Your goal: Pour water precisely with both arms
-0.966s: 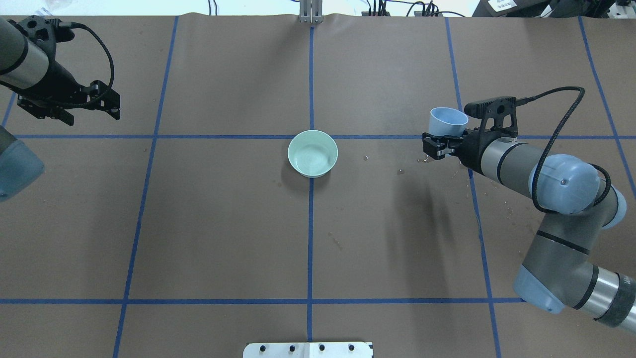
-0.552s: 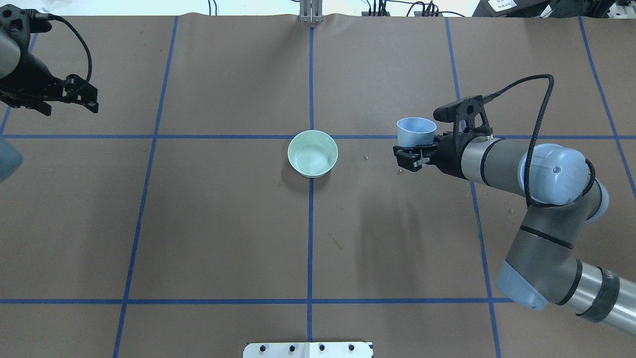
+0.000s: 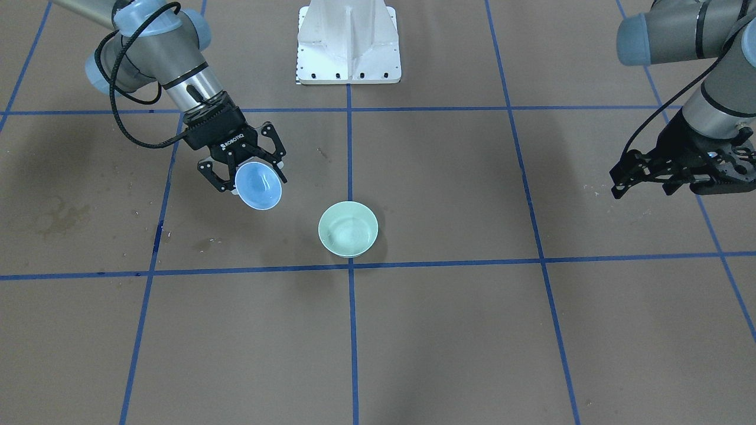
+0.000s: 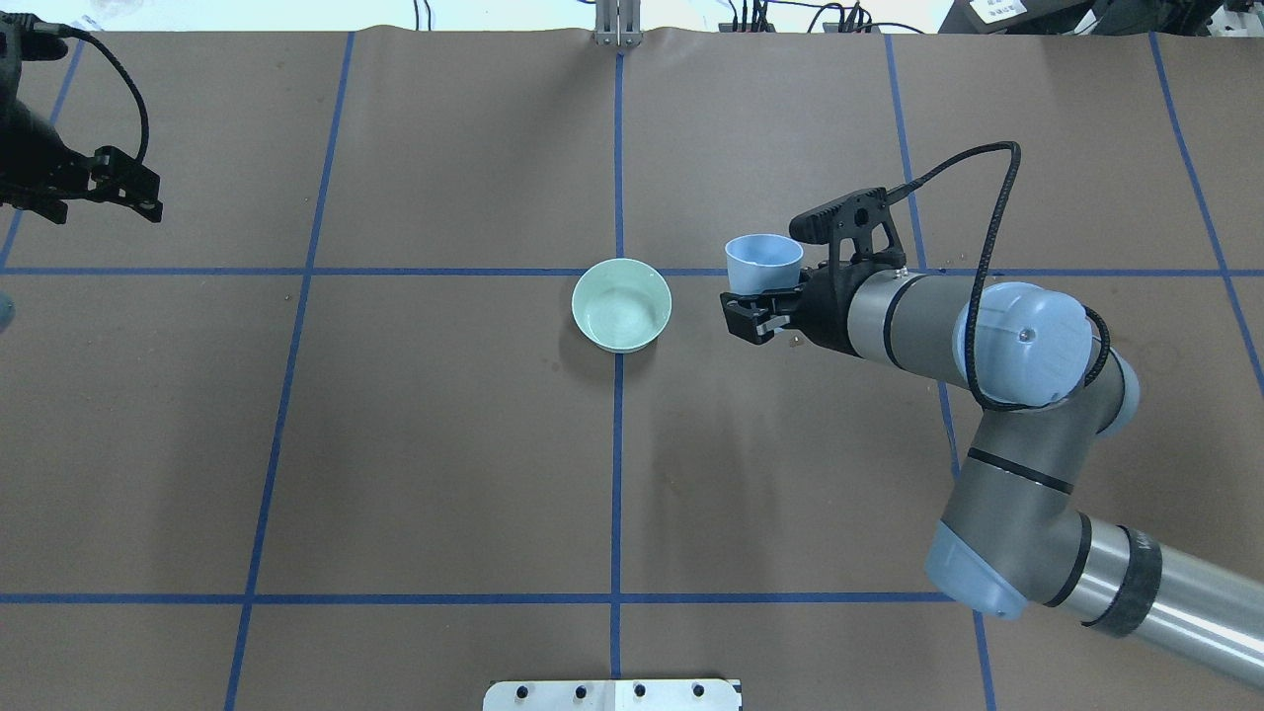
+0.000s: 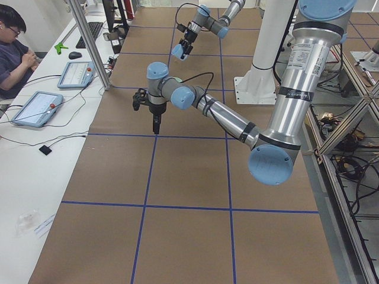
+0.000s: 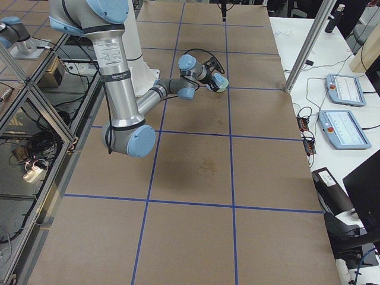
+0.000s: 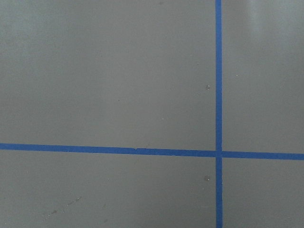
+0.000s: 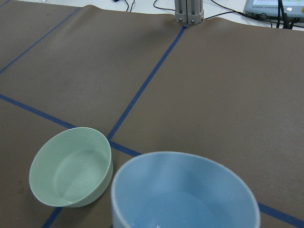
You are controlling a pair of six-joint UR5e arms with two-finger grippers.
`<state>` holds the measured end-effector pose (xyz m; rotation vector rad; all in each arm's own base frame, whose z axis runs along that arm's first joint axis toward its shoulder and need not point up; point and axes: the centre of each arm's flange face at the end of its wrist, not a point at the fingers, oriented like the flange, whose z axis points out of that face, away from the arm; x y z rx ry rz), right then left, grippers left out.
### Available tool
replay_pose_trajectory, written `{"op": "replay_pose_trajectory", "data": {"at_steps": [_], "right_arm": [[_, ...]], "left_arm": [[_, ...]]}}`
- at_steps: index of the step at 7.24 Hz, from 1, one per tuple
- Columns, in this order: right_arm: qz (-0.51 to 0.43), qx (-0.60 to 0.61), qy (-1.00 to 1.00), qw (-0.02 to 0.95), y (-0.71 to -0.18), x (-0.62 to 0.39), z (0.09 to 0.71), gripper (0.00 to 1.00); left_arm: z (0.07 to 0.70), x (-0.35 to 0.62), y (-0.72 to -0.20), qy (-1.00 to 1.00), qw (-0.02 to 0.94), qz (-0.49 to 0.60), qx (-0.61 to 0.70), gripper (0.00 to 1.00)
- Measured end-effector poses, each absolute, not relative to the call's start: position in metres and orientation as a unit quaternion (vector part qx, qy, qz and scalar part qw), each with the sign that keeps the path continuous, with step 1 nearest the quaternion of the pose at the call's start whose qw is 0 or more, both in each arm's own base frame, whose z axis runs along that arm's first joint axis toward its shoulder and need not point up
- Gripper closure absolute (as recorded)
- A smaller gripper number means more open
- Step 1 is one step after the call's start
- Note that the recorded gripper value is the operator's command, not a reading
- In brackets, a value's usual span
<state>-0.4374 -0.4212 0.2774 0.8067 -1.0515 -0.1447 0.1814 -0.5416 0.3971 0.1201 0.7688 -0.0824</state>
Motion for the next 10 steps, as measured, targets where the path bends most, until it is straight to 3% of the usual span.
{"op": "replay_pose_trajectory", "data": {"at_steps": [3,10], "right_arm": [[-0.060,0.393,-0.479,0.783,-0.409,-0.490,0.233,1.00],[-0.125,0.338,-0.437,0.824,-0.431,-0.526,0.200,1.00]], "left_arm": [[0.409,0.179,-0.541,0.369,0.927,-0.044,0.050,0.00],[0.419,0.172,-0.539,0.365,0.929,-0.047,0.047,0.00]]}}
